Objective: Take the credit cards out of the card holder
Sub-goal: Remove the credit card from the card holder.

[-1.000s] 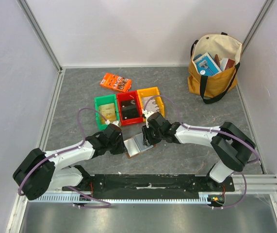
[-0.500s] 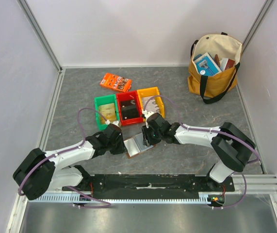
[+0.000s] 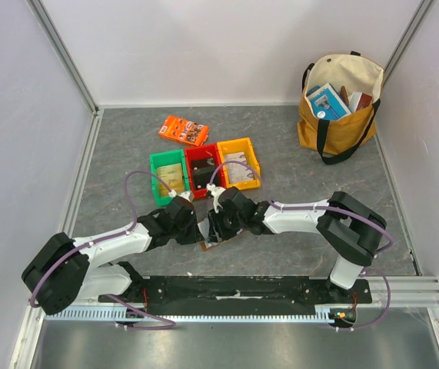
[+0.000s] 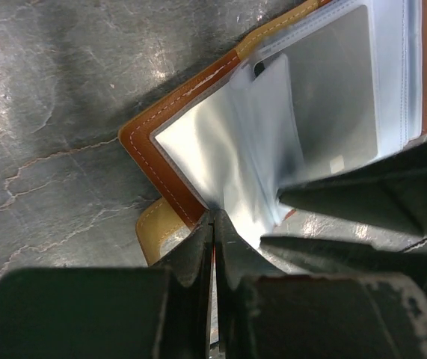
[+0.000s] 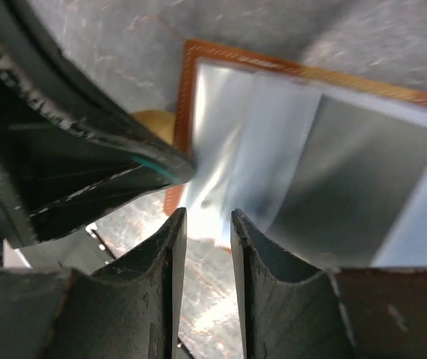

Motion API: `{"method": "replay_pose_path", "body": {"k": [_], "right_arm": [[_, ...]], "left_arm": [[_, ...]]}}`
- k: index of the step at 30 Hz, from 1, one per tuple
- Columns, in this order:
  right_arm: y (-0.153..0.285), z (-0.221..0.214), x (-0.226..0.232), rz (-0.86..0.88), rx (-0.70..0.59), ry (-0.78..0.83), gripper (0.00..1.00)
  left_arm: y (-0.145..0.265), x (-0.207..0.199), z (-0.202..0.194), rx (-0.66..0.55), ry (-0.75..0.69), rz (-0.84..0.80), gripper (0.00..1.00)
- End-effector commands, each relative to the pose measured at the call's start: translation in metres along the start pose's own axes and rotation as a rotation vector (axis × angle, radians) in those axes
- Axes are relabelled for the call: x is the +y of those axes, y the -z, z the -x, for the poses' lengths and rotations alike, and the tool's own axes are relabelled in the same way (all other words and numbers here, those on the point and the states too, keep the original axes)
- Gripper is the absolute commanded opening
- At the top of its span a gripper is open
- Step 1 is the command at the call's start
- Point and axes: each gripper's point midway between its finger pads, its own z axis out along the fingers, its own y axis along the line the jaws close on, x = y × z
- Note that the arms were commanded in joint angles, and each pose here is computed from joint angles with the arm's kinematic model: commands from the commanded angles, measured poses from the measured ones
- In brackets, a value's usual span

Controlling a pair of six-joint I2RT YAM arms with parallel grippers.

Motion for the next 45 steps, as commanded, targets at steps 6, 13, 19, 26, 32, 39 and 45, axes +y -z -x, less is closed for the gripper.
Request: {"method": "replay_pose_path", "body": {"k": [6, 13, 19, 26, 32, 39, 45], "right_arm": [[0.03, 0.023, 0.064, 0.167, -0.023, 0.124, 0.37], [0.062, 0.051, 0.029, -0.082, -0.144, 0.144, 0.5], [0.073, 0.051, -0.036, -0.331, -0.185, 0.026, 0.63], [0.052, 0.027, -0.047, -0.344, -0.105, 0.004, 0.63], [0.037, 0.015, -0.048, -0.359, -0.071, 0.001, 0.61], [0.029, 0.005, -0.055, -0.385, -0.041, -0.005, 0.59], [0.031, 0.004, -0.056, -0.421, -0.054, 0.014, 0.6]], "left_arm": [[-0.003, 0.0, -0.004, -0.004, 0.02, -0.01, 0.06], [-0.002, -0.001, -0.003, -0.008, 0.022, -0.014, 0.06], [-0.001, -0.001, -0.004, -0.006, 0.022, -0.016, 0.06], [-0.001, -0.001, -0.003, -0.013, 0.027, -0.02, 0.06], [-0.001, -0.002, -0.003, -0.012, 0.027, -0.021, 0.05], [-0.001, -0.001, -0.004, -0.01, 0.028, -0.019, 0.05], [-0.001, -0.002, -0.003, -0.01, 0.026, -0.021, 0.05]]}}
